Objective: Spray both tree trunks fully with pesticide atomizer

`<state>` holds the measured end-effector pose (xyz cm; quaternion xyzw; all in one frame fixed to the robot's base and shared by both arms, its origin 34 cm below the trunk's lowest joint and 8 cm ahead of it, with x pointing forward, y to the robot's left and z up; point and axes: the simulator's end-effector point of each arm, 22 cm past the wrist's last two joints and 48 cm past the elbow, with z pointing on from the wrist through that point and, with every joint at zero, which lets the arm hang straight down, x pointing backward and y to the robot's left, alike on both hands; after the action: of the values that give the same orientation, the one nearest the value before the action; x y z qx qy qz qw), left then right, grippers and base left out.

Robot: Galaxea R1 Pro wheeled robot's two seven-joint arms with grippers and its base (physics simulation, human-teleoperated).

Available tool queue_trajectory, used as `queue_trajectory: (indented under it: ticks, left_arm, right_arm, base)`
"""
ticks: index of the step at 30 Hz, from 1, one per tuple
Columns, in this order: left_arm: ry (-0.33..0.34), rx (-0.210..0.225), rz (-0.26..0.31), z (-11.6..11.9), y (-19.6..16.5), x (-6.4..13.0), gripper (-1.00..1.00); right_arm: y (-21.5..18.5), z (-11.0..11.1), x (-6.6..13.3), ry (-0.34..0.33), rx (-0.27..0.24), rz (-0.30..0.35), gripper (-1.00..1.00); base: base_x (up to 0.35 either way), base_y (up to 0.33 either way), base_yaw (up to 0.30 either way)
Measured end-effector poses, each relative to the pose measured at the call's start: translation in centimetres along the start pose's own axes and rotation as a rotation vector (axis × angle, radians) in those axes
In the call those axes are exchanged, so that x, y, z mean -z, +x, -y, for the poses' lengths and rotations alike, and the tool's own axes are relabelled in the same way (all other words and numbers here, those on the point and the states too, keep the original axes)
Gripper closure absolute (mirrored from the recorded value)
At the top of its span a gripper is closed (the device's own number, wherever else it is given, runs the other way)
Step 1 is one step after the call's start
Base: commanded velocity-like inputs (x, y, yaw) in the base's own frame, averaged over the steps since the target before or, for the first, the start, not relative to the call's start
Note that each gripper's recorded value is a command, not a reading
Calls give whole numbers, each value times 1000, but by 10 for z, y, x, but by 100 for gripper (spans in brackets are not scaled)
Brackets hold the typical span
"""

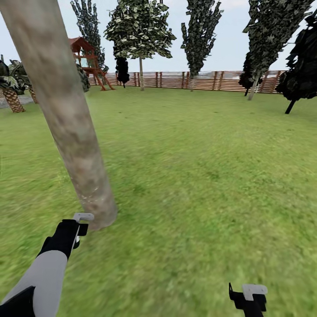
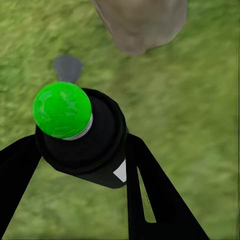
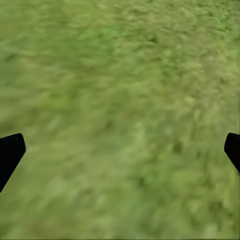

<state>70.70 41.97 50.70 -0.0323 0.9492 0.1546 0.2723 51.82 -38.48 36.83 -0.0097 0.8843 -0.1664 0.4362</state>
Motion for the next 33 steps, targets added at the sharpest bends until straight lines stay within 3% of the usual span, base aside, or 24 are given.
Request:
queue_trajectory:
  ticks: [11,18,22,26,30,33]
  left_arm:
    - [0,0,-1,0,1,0,100]
    - [6,6,-9,-2,9,-1,100]
    - [9,14,-6,-2,-1,2,100]
    - [27,43,-27,3,-35,15,100]
    - [89,59,9,16,-74,28,100]
    - [94,52,11,16,-76,29,100]
  right_arm:
    - [0,1,0,1,1,0,-100]
    - [0,1,0,2,0,-1,-100]
    - [0,1,0,2,-1,0,-100]
    - [0,1,0,2,-1,0,-100]
    - [0,1,0,3,-1,0,-100]
    - [0,2,0,2,1,0,-100]
  base:
    - [171,-238,6]
    - [13,-23,222]
    - [0,0,276]
    - [0,0,277]
    - [0,0,205]
    - [0,0,26]
